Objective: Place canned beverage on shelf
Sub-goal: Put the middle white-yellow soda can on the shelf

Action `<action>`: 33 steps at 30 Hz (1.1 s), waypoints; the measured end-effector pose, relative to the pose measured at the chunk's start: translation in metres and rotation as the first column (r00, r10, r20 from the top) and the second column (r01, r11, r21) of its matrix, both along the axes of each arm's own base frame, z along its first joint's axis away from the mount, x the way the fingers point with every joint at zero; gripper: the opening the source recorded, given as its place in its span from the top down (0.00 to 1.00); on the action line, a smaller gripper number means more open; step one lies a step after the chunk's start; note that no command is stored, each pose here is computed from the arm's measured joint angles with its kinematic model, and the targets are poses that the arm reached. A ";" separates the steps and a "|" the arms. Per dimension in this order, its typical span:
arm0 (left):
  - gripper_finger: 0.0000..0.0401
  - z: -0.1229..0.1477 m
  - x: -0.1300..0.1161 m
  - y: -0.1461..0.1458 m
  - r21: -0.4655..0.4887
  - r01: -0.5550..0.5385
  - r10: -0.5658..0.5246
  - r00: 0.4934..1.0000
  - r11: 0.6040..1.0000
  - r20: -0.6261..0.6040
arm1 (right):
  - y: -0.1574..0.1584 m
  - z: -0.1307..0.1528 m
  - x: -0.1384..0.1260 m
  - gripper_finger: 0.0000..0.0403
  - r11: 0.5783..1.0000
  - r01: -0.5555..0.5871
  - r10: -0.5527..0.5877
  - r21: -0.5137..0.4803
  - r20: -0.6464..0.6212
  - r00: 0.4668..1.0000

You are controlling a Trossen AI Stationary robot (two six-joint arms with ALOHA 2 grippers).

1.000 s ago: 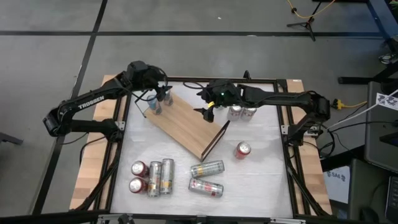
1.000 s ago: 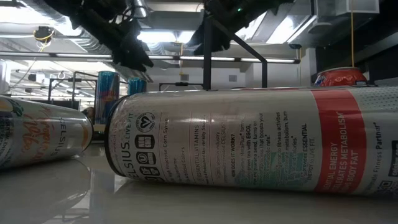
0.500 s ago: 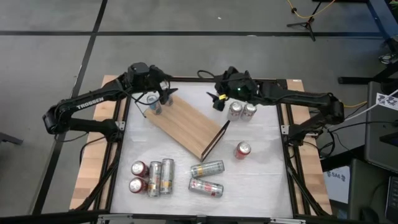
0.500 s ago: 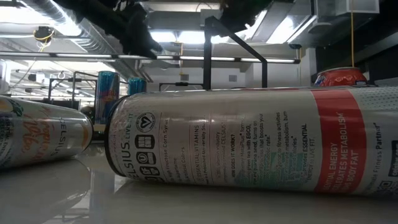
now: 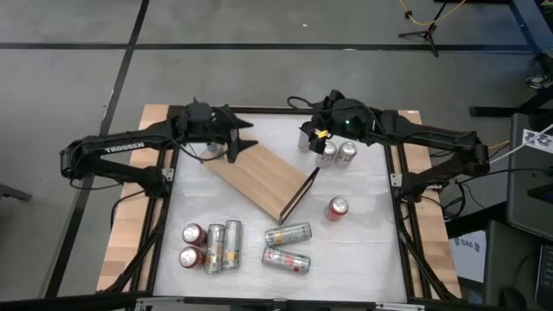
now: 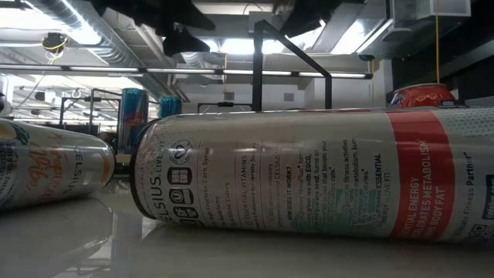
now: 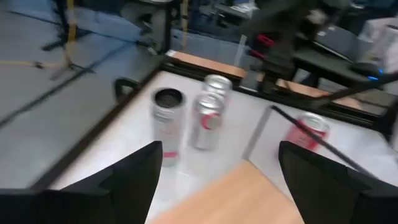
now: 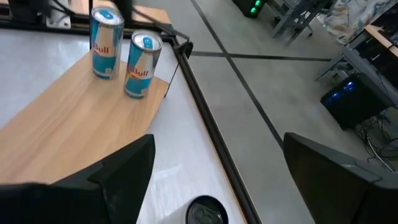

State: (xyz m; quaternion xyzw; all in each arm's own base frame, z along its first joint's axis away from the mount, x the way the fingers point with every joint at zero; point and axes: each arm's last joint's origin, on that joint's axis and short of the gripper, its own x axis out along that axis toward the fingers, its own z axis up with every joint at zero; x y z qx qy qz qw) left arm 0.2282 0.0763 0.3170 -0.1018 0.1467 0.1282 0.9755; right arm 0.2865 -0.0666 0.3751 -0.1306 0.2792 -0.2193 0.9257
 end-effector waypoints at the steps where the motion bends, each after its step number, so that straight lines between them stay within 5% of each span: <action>1: 0.22 0.000 0.001 -0.005 -0.021 0.015 -0.015 1.000 1.000 0.001 | 0.000 -0.001 0.000 0.13 1.000 0.000 0.000 0.002 -0.011 1.000; 16: 0.22 0.000 0.008 -0.087 -0.311 0.116 -0.116 0.993 0.943 0.019 | 0.001 -0.006 -0.001 0.13 0.999 -0.034 0.036 0.033 -0.052 0.998; 25: 0.22 0.047 -0.006 -0.107 -0.192 -0.072 0.043 0.988 0.979 -0.151 | 0.002 -0.006 0.000 0.13 0.997 -0.057 0.060 0.048 -0.048 0.997; 29: 0.22 0.056 -0.012 -0.113 -0.258 -0.130 0.067 0.969 0.957 -0.238 | 0.002 -0.006 0.000 0.13 0.997 -0.059 0.062 0.049 -0.047 0.997; 33: 0.22 0.052 -0.021 -0.121 -0.373 -0.251 0.075 0.901 0.893 -0.427 | 0.002 -0.006 0.000 0.13 0.997 -0.060 0.062 0.049 -0.047 0.997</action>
